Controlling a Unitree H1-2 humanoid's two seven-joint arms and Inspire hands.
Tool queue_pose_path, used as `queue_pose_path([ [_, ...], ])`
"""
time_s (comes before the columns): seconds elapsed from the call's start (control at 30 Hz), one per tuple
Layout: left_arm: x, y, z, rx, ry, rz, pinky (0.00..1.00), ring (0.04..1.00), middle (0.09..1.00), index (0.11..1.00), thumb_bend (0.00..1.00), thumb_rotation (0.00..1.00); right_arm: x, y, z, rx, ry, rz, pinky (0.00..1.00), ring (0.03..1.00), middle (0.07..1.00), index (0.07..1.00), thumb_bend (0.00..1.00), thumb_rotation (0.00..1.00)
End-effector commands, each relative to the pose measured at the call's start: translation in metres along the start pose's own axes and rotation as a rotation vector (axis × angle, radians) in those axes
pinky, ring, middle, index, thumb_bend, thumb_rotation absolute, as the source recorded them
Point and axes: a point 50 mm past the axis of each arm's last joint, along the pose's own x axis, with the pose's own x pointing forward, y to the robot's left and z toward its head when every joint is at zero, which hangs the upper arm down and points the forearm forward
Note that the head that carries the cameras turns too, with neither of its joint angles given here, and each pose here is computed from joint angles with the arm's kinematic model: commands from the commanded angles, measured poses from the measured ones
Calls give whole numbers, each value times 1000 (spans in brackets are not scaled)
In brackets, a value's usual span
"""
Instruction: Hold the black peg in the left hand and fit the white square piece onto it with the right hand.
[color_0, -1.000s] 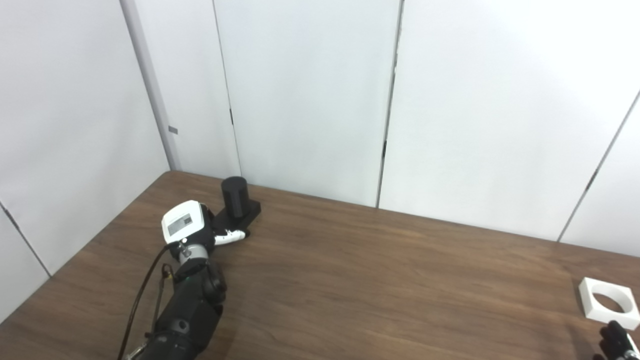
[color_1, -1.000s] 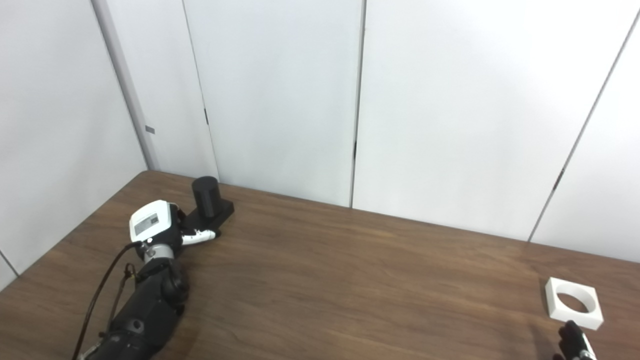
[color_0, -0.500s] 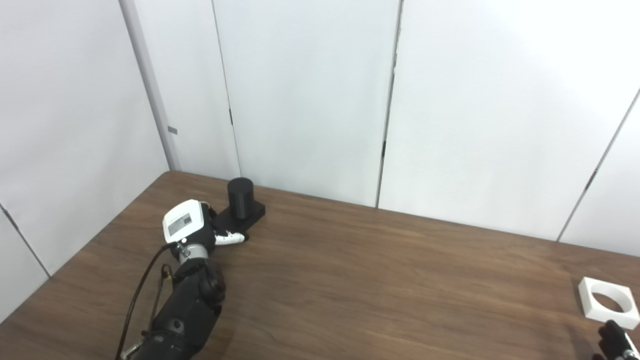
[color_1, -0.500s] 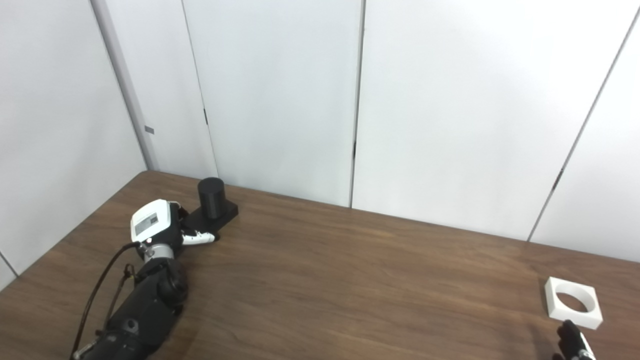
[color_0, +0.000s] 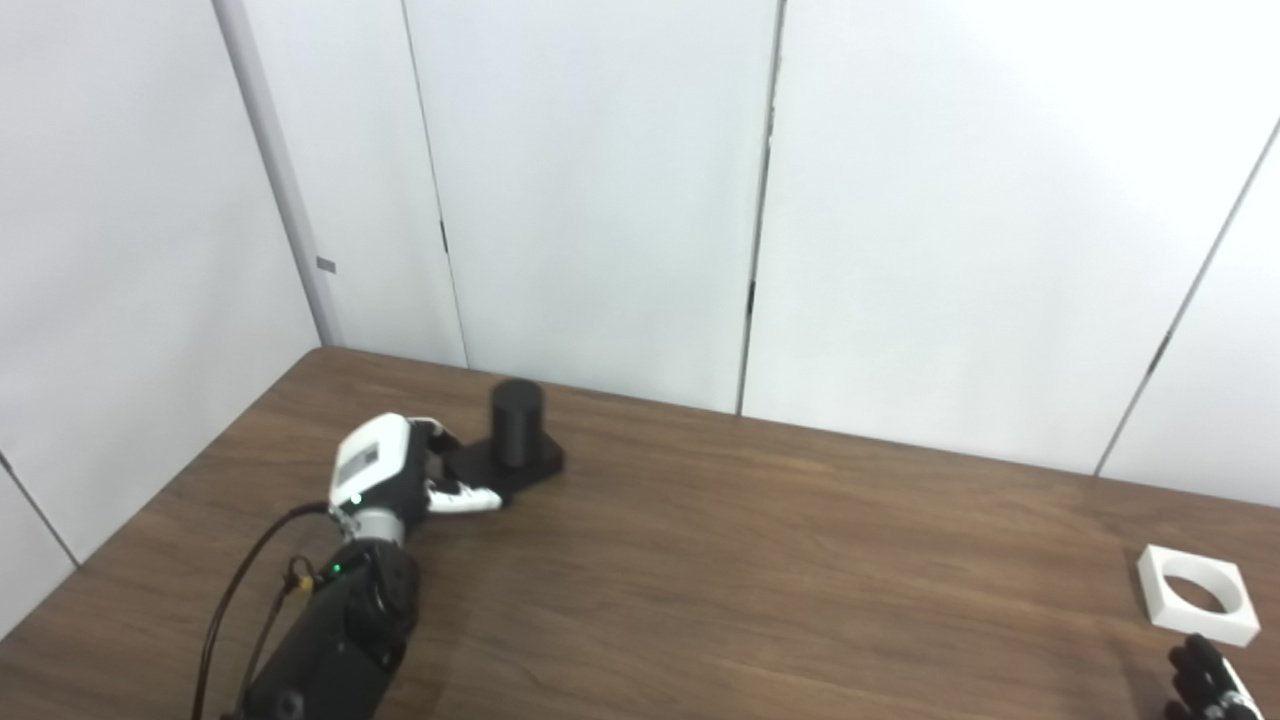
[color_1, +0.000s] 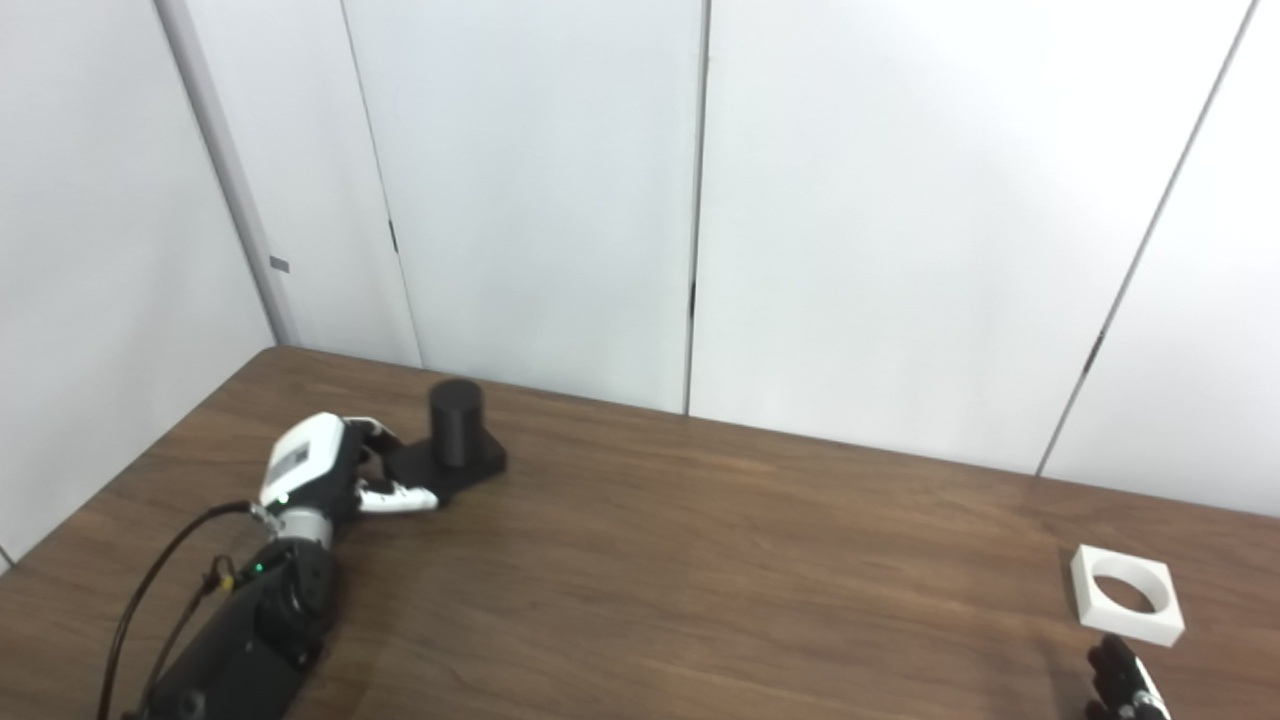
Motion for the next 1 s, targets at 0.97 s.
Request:
queue_pose_path([
  [0.97,-162,-87,77,-151,-604,-523,671,784,761,487,508,45,-32,46,18,49,102,-17,1000,995,939,933,676,1000],
])
